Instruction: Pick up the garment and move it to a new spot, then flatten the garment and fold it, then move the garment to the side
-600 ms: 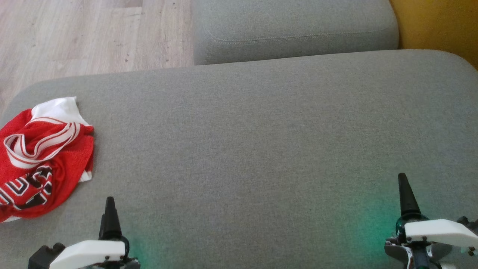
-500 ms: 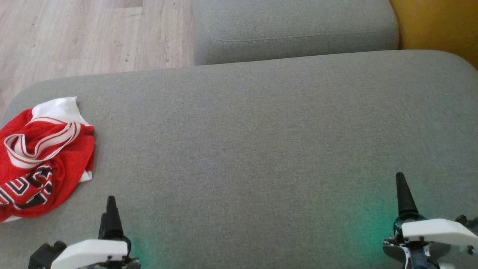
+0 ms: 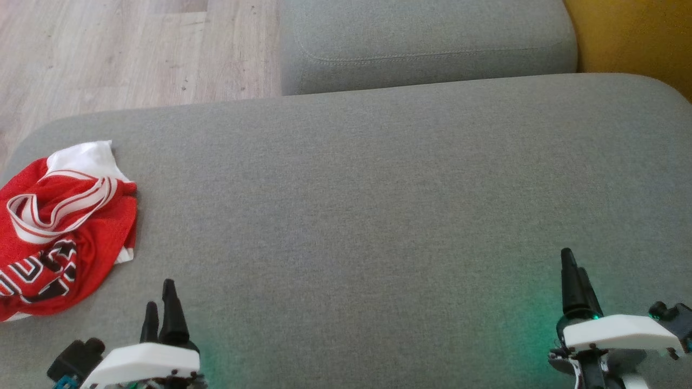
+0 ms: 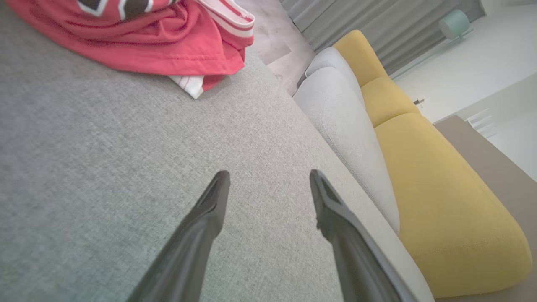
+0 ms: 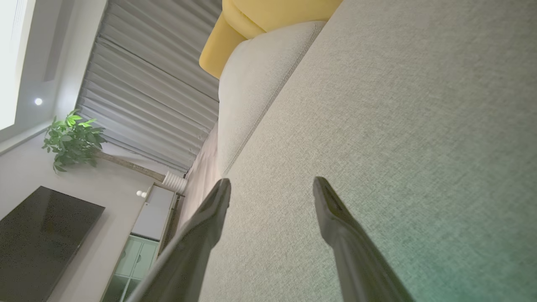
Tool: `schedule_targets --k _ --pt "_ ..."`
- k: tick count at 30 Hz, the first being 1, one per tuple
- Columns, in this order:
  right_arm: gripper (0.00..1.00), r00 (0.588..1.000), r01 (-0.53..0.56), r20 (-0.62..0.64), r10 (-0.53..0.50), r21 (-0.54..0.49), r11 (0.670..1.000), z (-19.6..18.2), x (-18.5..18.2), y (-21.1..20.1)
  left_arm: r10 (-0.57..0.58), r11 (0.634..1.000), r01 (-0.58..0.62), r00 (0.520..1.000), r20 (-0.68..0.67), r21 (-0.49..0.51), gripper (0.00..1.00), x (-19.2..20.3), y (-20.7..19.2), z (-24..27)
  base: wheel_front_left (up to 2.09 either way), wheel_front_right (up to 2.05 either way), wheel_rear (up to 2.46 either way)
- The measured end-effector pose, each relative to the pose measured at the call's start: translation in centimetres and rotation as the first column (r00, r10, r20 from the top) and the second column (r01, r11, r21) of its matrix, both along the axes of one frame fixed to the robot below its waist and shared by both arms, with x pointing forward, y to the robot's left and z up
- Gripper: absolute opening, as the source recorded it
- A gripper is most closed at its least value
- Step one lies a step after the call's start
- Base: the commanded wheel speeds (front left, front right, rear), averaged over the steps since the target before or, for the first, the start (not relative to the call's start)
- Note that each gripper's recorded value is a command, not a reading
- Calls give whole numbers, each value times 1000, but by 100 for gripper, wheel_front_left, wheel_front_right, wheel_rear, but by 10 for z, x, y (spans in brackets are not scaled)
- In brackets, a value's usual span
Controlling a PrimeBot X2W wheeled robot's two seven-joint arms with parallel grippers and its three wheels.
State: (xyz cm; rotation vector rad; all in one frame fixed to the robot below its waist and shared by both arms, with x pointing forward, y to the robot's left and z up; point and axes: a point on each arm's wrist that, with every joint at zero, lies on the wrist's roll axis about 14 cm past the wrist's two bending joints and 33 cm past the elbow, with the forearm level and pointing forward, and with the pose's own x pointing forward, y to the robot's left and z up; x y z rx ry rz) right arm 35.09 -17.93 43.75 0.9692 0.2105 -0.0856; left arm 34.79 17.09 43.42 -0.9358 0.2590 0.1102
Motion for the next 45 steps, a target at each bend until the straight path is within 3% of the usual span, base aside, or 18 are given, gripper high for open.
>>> schedule_targets --k 21,45 --pt "100 996 -81 28 90 -243 967 7 2 11 -72 960 61 997 30 273 100 2 -7 6 0 0 0" --pt "100 978 -141 64 199 -498 856 17 4 27 -136 840 81 989 64 537 100 3 -8 14 0 0 0"
